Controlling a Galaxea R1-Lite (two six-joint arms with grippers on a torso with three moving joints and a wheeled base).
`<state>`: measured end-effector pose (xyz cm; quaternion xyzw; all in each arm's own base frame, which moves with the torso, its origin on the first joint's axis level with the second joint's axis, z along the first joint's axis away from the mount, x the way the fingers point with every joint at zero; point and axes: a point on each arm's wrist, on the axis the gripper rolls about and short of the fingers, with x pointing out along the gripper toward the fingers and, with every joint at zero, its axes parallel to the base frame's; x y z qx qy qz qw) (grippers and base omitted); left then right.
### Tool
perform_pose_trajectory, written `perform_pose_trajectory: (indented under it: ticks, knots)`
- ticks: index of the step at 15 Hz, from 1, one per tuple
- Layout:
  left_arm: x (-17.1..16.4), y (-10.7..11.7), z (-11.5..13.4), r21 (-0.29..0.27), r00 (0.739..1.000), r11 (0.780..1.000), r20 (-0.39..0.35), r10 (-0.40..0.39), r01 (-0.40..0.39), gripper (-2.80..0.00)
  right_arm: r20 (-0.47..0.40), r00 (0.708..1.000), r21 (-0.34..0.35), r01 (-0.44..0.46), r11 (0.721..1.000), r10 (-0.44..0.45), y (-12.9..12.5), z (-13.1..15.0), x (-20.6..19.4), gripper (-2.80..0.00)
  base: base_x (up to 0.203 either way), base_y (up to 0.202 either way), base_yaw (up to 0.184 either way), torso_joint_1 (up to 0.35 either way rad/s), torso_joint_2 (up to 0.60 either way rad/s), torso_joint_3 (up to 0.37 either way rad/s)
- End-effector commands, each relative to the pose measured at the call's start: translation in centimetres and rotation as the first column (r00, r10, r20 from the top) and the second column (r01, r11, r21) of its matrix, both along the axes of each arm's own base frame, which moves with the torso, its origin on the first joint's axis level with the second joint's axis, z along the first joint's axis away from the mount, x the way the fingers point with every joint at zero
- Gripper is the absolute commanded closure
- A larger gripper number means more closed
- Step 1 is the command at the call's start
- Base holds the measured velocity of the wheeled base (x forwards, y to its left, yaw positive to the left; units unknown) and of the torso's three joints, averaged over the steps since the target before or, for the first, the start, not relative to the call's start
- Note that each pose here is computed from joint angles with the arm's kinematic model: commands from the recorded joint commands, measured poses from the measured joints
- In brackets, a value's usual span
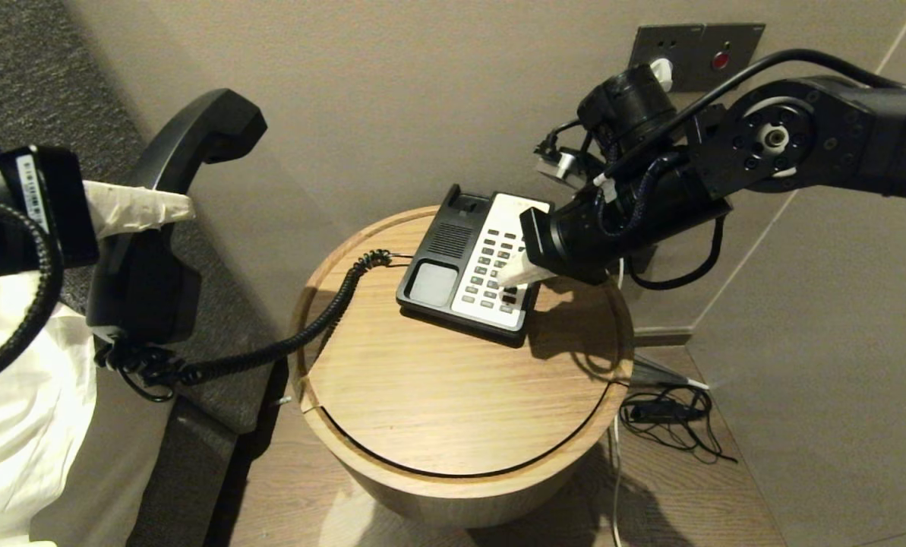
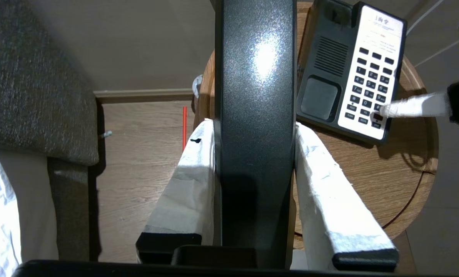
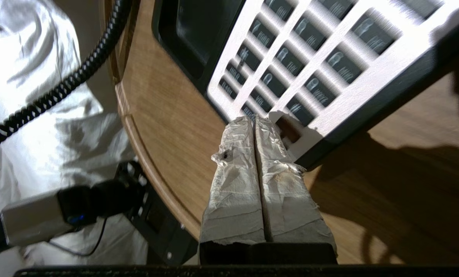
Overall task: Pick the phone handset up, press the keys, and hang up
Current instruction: Dial the number
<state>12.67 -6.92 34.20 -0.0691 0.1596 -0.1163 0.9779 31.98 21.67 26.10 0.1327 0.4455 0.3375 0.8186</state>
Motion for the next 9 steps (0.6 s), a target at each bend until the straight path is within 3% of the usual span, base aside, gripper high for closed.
perform_pose_trajectory:
  ticks: [1,9]
  knots:
    - [-0.17,0.1,-0.06,-0.002,1.0,1.0,-0.002,-0.002,0.002,0.0,-0.026,1.0,-0.004,-0.017,1.0,0.017,0.57,-0.64,0.01,0.0,0.0,0.0,0.0,0.0,0.0,0.0]
    - [-0.19,0.18,-0.39,-0.003,1.0,1.0,-0.001,0.0,0.0,0.0,-0.03,1.0,-0.031,-0.007,0.999,0.006,0.64,-1.13,0.21,0.0,0.0,0.0,0.0,0.0,0.0,0.0]
